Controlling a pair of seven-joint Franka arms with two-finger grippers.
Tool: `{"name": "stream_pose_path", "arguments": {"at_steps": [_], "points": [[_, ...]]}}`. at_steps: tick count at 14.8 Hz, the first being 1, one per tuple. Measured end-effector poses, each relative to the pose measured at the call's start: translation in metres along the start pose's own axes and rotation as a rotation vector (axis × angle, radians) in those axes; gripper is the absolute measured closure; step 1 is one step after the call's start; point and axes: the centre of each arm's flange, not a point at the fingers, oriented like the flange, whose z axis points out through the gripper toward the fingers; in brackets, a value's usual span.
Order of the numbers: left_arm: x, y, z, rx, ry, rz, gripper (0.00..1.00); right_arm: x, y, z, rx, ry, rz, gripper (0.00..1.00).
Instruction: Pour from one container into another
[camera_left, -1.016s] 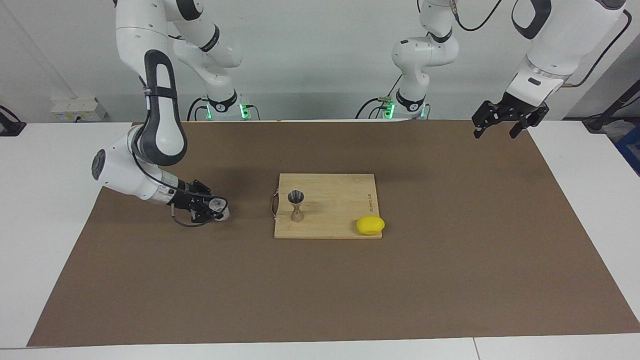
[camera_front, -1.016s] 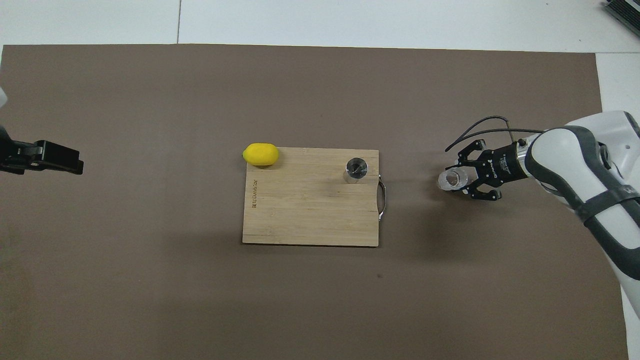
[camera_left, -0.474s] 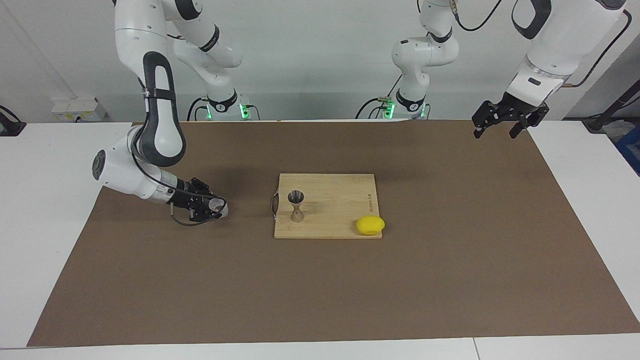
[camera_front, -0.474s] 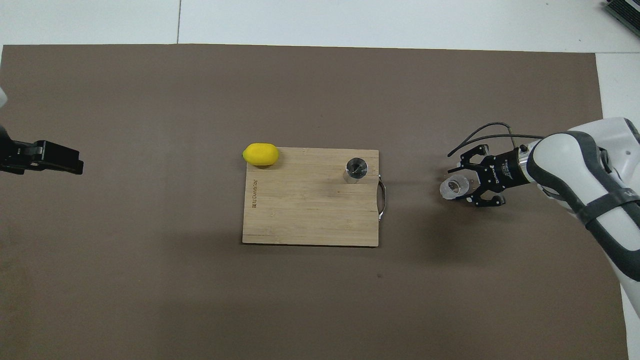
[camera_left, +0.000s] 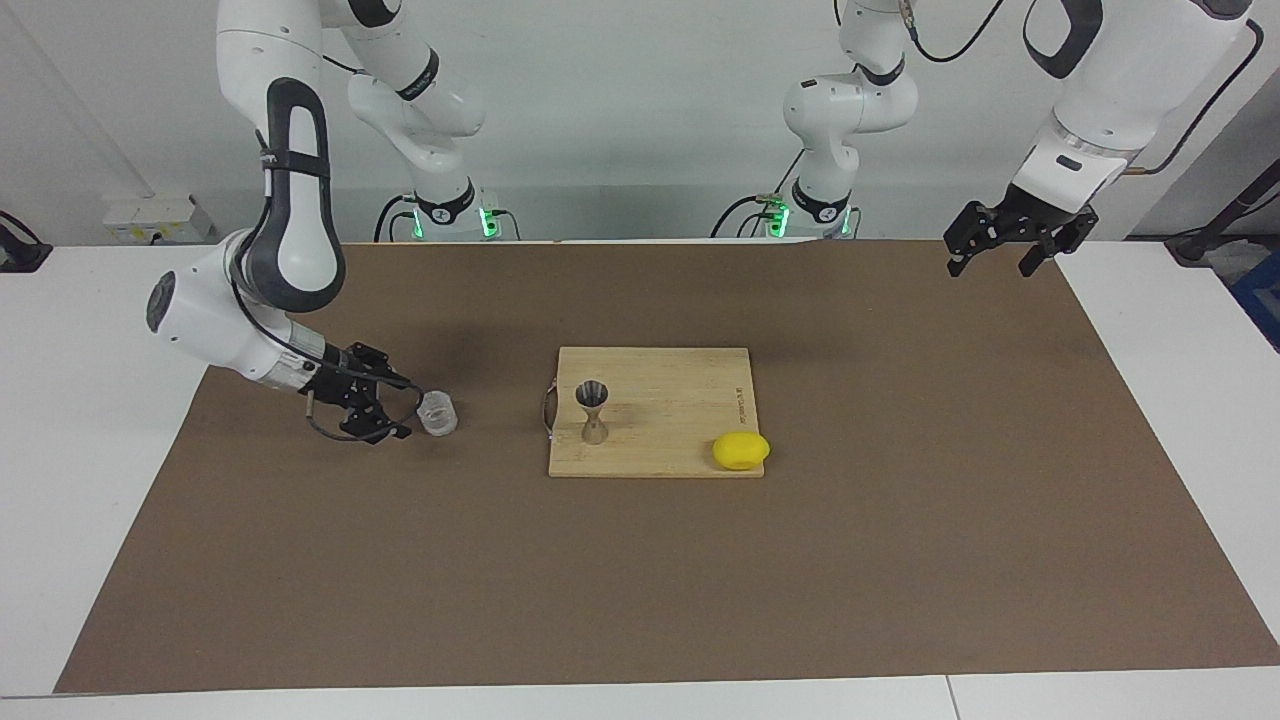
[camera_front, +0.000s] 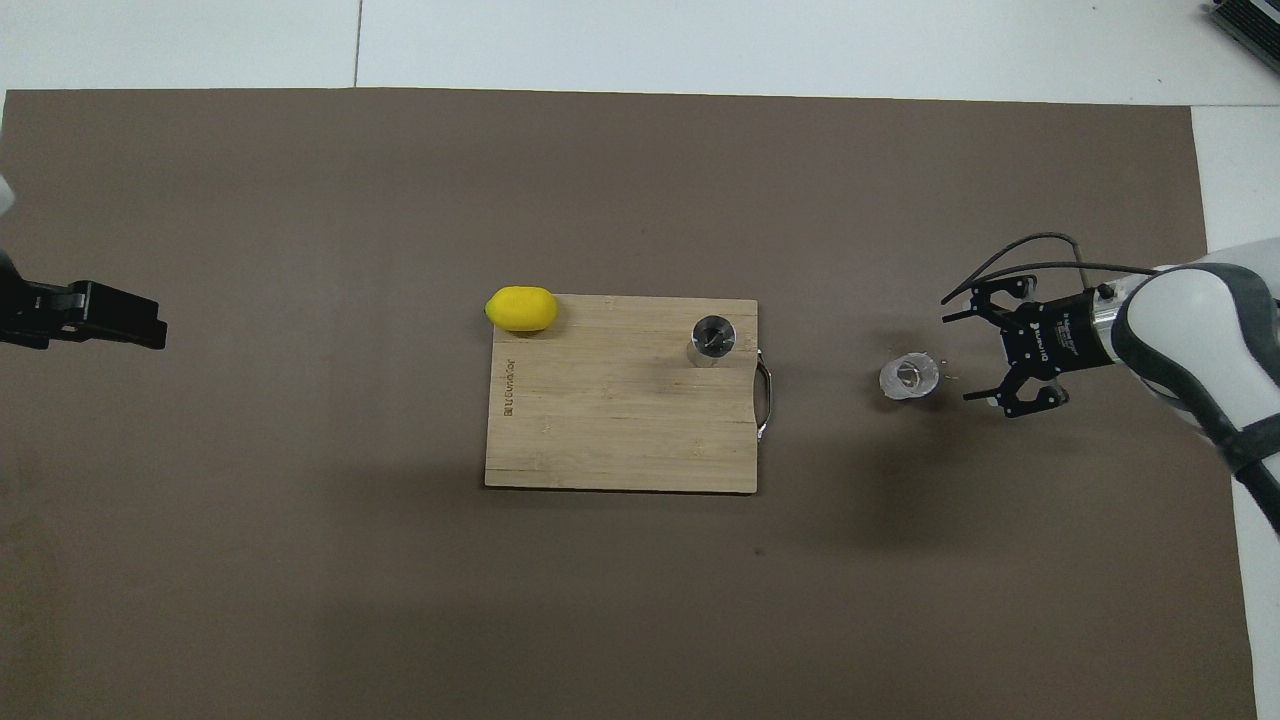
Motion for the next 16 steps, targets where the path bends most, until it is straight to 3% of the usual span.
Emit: {"name": "stream_pose_path", "arguments": {"at_steps": [4, 9, 13, 16], "points": [[0.000, 0.000, 0.000, 0.000, 0.000, 0.000, 0.00, -0.031, 0.000, -0.033, -0.050, 0.130, -0.151, 0.00], [0.000, 0.000, 0.000, 0.000, 0.000, 0.000, 0.00, -0.113, -0.011, -0.036, -0.203, 0.301, -0.611, 0.00], [0.000, 0.000, 0.000, 0.000, 0.000, 0.000, 0.00, -0.176, -0.007, -0.039, -0.357, 0.312, -0.993, 0.00], [0.000, 0.000, 0.000, 0.000, 0.000, 0.000, 0.00, -0.215, -0.013, -0.062, -0.458, 0.398, -1.191, 0.00]]}}
